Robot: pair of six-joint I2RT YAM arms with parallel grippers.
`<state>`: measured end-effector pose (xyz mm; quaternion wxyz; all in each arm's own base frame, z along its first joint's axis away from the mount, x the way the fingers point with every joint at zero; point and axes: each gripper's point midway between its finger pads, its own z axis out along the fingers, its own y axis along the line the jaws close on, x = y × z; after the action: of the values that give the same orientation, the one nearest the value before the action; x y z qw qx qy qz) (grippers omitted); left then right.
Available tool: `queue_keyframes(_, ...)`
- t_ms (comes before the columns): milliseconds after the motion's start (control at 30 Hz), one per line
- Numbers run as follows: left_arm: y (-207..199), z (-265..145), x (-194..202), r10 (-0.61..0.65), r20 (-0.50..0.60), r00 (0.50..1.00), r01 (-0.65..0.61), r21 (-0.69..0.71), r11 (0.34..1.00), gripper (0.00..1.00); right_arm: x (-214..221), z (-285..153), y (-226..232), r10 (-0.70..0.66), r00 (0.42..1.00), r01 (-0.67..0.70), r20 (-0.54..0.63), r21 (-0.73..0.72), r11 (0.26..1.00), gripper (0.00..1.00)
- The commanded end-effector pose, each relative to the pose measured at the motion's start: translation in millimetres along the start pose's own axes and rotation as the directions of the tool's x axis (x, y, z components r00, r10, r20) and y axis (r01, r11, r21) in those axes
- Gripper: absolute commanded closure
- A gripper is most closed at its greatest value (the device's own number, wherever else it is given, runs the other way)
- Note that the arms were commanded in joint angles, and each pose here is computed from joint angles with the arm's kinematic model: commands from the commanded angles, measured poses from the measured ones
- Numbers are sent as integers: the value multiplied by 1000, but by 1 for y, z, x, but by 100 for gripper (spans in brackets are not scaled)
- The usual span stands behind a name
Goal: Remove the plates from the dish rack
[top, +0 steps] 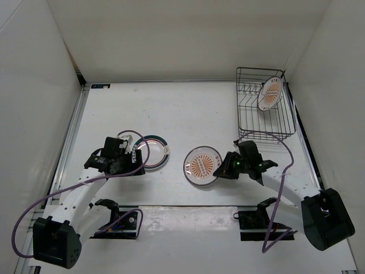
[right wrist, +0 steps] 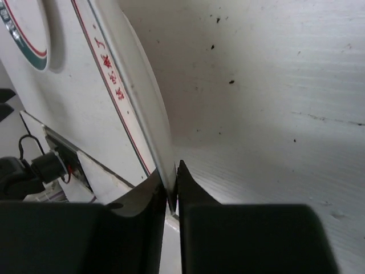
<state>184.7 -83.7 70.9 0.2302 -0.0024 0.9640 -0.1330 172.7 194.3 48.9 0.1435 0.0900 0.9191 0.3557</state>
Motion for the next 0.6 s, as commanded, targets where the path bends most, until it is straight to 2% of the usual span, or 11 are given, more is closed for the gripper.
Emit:
queue_keyframes(0, -7, -3, -11, 15, 33, 999, -16, 28, 999, 0, -9, 10, 3, -8, 998, 9, 55, -19, 1000, 81)
queue_keyframes(100, -7, -5, -12, 14, 39, 999, -15, 23, 1000, 0, -3, 13, -6, 24, 999, -25, 37, 20, 999, 63)
queue_keyframes(167, -6, -4, -10, 13, 33, 999, -14, 22, 1000, 0, 0, 12, -21, 54, 998, -58, 38, 98, 994, 50)
queue_keyframes(333, -5, -5, -11, 13, 44, 999, -14, 18, 1000, 0, -1, 5, -28, 22, 999, -28, 49, 142, 989, 40)
queue_keyframes(433, -6, -5, -11, 16, 43, 999, -17, 21, 1000, 0, -6, -6, -29, 4, 999, -14, 53, 193, 981, 40)
queue_keyframes(500, -6, -5, -11, 13, 44, 999, -14, 19, 1000, 0, -11, -23, -16, -14, 999, 6, 36, 221, 975, 40)
queue_keyframes(567, -6, -6, -11, 15, 45, 999, -16, 21, 1000, 0, -26, -47, 8, -109, 992, 94, 65, 206, 974, 40)
